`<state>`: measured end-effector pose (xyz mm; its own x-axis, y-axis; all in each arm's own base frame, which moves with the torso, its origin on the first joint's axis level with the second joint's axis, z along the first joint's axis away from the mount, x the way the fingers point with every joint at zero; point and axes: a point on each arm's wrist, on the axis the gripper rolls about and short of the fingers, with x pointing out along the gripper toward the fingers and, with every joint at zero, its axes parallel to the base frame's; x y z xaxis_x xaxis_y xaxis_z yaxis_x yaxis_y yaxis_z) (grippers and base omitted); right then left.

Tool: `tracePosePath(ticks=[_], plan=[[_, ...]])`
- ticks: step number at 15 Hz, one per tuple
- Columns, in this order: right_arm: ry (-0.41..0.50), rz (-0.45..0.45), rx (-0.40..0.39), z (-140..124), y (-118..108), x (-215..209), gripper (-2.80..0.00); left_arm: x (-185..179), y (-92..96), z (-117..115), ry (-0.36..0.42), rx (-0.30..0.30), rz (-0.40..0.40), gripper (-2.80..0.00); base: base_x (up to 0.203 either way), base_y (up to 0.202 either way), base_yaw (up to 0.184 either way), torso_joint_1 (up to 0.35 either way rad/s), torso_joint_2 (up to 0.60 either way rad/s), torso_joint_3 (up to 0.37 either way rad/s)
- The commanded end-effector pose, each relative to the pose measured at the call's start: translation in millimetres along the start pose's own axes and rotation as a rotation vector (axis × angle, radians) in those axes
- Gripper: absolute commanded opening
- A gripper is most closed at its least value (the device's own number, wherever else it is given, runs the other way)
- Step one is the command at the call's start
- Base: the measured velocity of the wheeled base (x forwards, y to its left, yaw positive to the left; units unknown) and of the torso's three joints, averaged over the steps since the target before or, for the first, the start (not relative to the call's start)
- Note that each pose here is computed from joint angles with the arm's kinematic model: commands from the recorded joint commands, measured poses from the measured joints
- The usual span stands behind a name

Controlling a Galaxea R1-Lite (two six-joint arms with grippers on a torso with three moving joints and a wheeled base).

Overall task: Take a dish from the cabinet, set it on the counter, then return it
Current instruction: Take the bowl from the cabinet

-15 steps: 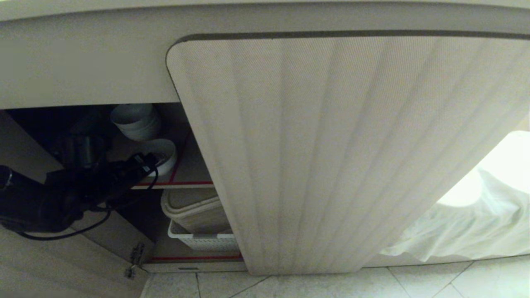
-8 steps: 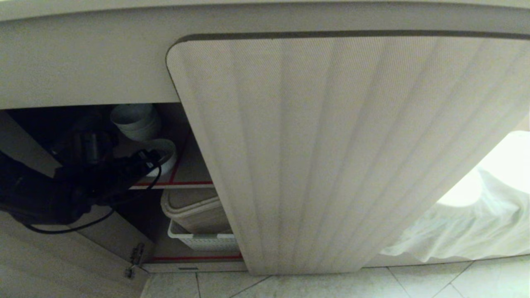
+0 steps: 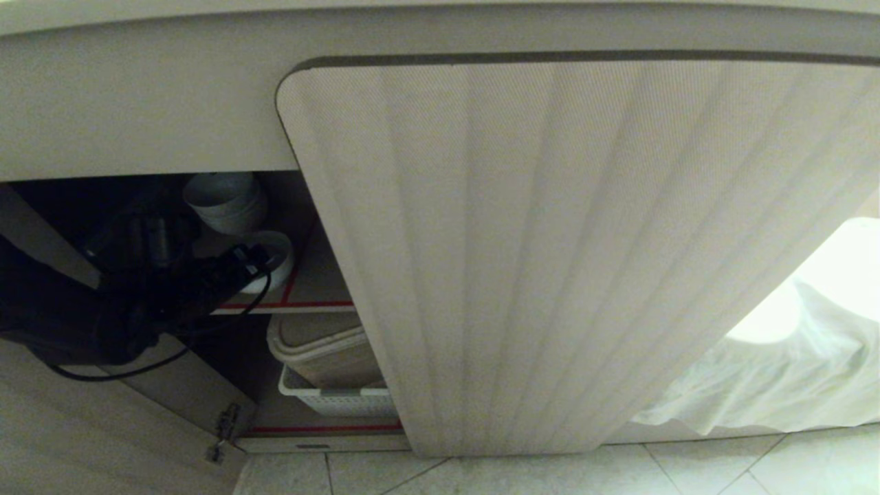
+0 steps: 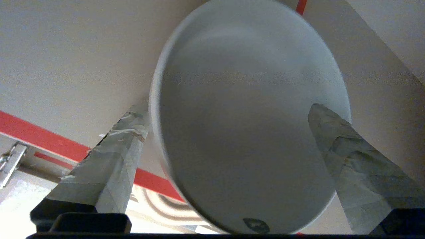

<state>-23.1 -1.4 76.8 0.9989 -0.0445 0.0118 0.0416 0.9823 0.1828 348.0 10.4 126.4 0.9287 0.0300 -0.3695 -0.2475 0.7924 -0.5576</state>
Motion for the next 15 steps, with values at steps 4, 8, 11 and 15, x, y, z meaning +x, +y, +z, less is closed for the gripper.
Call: tracePosePath(ticks=[4,8,11,15], plan=[[0.001,0.0,0.001,0.0,0.0,0.1,-2.8,4.7,-2.1,2.6,-0.013,0.0,-0.006,0.0,0.0,0.0,0.0,0.0,0.0,0.0],[0.001,0.0,0.001,0.0,0.0,0.1,-2.8,5.5,-3.0,5.6,-0.016,0.001,-0.004,0.0,0.0,0.0,0.0,0.0,0.0,0.0],[0.001,0.0,0.001,0.0,0.0,0.1,-2.8,6.3,1.9,11.7,-0.016,0.002,0.019,0.0,0.0,0.0,0.0,0.0,0.0,0.0],[0.001,0.001,0.001,0.0,0.0,0.1,-2.8,8.0,7.7,23.2,0.001,-0.012,0.059,0.0,0.0,0.0,0.0,0.0,0.0,0.0]])
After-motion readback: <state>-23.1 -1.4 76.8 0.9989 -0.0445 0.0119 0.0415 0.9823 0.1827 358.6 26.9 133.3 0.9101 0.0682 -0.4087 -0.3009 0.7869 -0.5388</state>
